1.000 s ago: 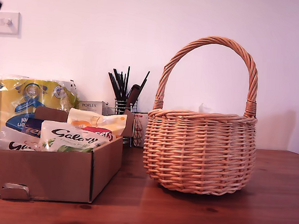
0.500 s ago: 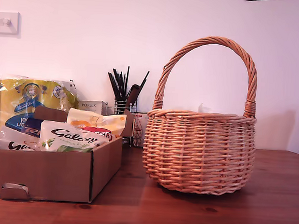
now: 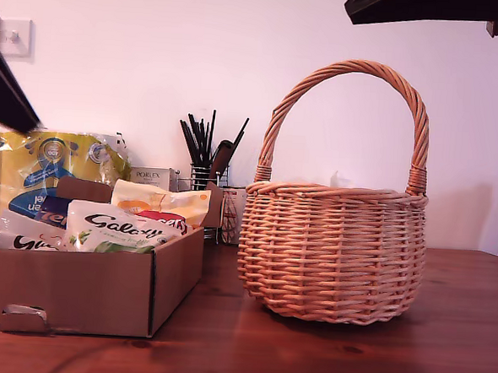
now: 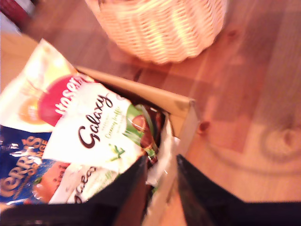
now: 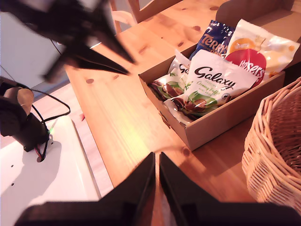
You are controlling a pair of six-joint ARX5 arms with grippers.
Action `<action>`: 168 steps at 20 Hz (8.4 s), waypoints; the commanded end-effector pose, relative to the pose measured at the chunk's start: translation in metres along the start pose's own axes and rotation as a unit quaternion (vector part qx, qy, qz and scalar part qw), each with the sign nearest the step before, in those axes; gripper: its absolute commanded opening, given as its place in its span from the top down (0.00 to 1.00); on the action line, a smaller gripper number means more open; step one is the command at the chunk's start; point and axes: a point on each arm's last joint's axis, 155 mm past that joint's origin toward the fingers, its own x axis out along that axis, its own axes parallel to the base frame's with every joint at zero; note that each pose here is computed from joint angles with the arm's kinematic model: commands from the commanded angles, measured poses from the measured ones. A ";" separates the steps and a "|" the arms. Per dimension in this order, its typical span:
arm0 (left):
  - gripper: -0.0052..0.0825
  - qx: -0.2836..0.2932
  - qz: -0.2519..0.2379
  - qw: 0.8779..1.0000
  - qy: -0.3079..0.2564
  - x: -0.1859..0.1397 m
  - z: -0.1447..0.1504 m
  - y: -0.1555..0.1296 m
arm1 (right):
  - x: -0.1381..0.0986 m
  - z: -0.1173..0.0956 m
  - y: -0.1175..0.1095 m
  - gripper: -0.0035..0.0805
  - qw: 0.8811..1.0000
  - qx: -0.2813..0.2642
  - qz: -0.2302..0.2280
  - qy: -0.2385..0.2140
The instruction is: Move the bags of Easter eggs from the cardboard box on the left into the woven basket on the right side.
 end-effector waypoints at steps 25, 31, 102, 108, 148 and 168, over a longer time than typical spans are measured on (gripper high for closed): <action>0.08 0.092 0.015 0.994 0.059 0.127 -0.046 0.041 | 0.002 -0.015 -0.018 0.97 0.999 0.004 -0.048 0.019; 0.09 0.085 -0.014 0.993 0.084 0.138 -0.065 0.027 | 0.002 -0.015 -0.019 0.97 0.999 0.004 -0.049 0.019; 0.17 0.072 -0.015 0.988 0.136 0.101 -0.043 0.028 | 0.001 -0.029 -0.027 0.97 0.996 -0.015 -0.075 0.049; 0.17 0.062 -0.060 0.979 0.185 0.121 -0.079 0.011 | 0.001 -0.029 -0.027 0.97 0.996 -0.015 -0.075 0.049; 0.97 0.096 -0.050 0.981 -0.160 0.042 0.167 -0.032 | -0.013 -0.063 -0.037 0.97 0.987 0.005 -0.109 0.114; 0.97 0.110 0.007 0.970 -0.215 0.180 0.194 -0.035 | -0.040 -0.076 -0.028 0.97 0.984 0.006 -0.121 0.128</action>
